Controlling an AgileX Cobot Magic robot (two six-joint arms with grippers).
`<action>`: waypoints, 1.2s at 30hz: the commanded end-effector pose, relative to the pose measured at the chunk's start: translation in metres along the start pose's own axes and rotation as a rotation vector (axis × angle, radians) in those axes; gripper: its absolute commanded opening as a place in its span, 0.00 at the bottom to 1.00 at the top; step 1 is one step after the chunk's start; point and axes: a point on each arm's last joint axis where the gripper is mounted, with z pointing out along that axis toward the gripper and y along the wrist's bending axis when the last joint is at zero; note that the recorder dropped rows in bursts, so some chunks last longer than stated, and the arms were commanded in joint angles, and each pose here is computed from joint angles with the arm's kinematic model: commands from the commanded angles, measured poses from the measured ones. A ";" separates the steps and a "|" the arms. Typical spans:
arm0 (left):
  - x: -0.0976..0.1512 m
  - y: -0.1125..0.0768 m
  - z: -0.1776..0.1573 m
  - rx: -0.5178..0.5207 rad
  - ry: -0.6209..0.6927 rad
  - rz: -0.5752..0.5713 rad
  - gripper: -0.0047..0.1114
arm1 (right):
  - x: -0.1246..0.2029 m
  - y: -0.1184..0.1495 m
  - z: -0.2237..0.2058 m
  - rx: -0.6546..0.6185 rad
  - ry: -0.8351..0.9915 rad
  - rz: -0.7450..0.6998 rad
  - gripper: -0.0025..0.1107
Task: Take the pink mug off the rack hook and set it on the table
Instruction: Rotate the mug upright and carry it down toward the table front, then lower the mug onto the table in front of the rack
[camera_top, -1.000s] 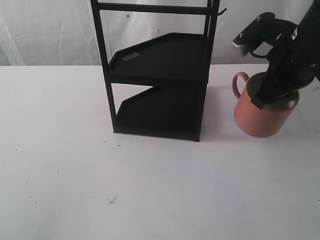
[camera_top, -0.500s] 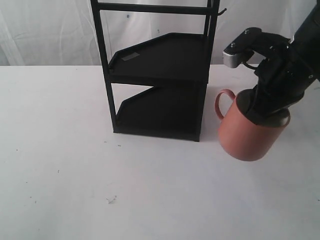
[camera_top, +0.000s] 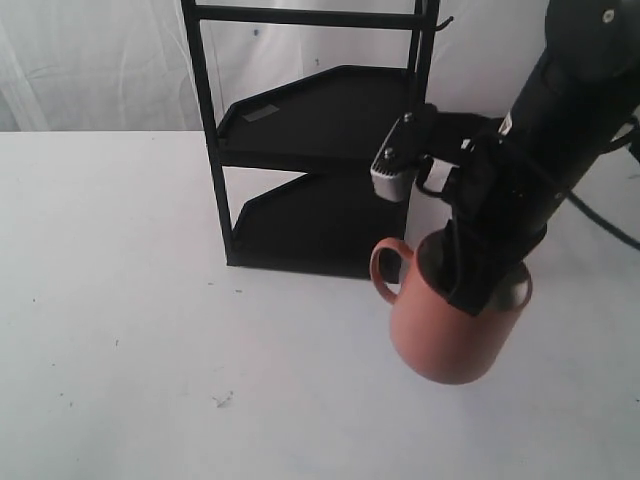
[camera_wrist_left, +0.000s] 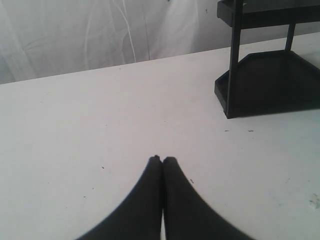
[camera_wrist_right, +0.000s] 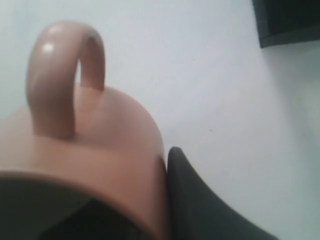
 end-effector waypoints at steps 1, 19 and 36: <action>0.001 0.000 0.000 -0.002 0.002 -0.006 0.04 | -0.002 0.010 0.011 0.017 -0.015 -0.048 0.02; 0.001 0.000 0.000 -0.002 0.002 -0.006 0.04 | -0.024 0.018 0.077 -0.078 0.074 -0.095 0.02; 0.001 0.000 0.000 -0.002 0.002 -0.006 0.04 | -0.044 0.037 0.089 0.013 0.056 -0.157 0.02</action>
